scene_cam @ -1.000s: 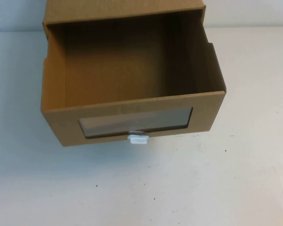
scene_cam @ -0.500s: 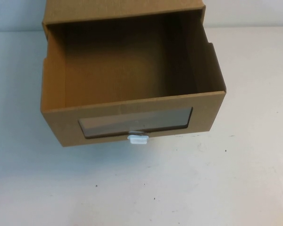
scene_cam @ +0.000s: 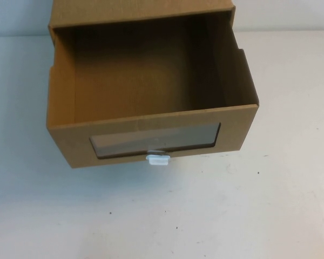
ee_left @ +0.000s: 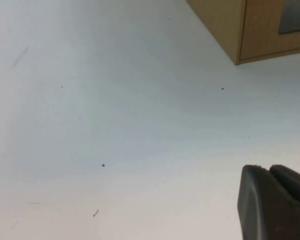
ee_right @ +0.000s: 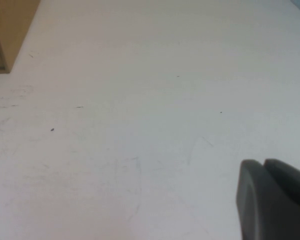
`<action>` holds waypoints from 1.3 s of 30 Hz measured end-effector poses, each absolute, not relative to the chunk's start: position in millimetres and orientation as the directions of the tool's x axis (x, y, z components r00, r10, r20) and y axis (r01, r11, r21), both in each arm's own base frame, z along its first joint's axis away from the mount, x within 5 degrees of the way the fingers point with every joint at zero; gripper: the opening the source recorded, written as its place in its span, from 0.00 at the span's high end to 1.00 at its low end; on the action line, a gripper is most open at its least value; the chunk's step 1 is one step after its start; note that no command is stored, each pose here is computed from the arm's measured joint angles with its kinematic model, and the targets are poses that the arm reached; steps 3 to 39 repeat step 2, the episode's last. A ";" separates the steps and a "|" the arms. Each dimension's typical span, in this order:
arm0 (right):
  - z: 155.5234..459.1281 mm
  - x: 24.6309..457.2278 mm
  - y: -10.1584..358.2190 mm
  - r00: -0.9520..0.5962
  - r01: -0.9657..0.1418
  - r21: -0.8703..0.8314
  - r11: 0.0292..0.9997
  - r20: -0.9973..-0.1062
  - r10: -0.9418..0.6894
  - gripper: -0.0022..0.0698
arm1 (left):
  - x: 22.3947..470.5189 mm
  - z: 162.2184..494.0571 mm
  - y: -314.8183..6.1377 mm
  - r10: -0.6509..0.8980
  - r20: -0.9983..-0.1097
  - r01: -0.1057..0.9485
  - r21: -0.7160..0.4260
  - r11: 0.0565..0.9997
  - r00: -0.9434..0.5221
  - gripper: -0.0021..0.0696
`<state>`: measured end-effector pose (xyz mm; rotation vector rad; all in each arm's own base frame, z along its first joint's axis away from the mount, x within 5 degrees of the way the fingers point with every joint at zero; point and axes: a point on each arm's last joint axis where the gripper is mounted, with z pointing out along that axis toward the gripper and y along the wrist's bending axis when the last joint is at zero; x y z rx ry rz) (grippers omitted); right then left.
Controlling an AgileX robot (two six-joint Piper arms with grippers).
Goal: Open the shoe box
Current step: 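Pull the top drawer of the cardboard box fully open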
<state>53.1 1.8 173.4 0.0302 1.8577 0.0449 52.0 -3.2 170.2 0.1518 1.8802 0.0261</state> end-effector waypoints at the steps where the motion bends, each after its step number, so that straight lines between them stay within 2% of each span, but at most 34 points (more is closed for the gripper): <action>1: 173.4 53.1 1.8 -0.283 -0.002 0.047 0.999 -0.958 0.044 0.99 | 52.0 170.2 -3.2 0.118 -0.946 0.092 0.095 0.991 -0.302 0.98; 39: 173.4 53.1 1.8 -0.283 -0.002 0.047 0.999 -0.958 0.044 0.99 | 52.0 170.2 -3.2 0.118 -0.946 0.092 0.095 0.991 -0.302 0.98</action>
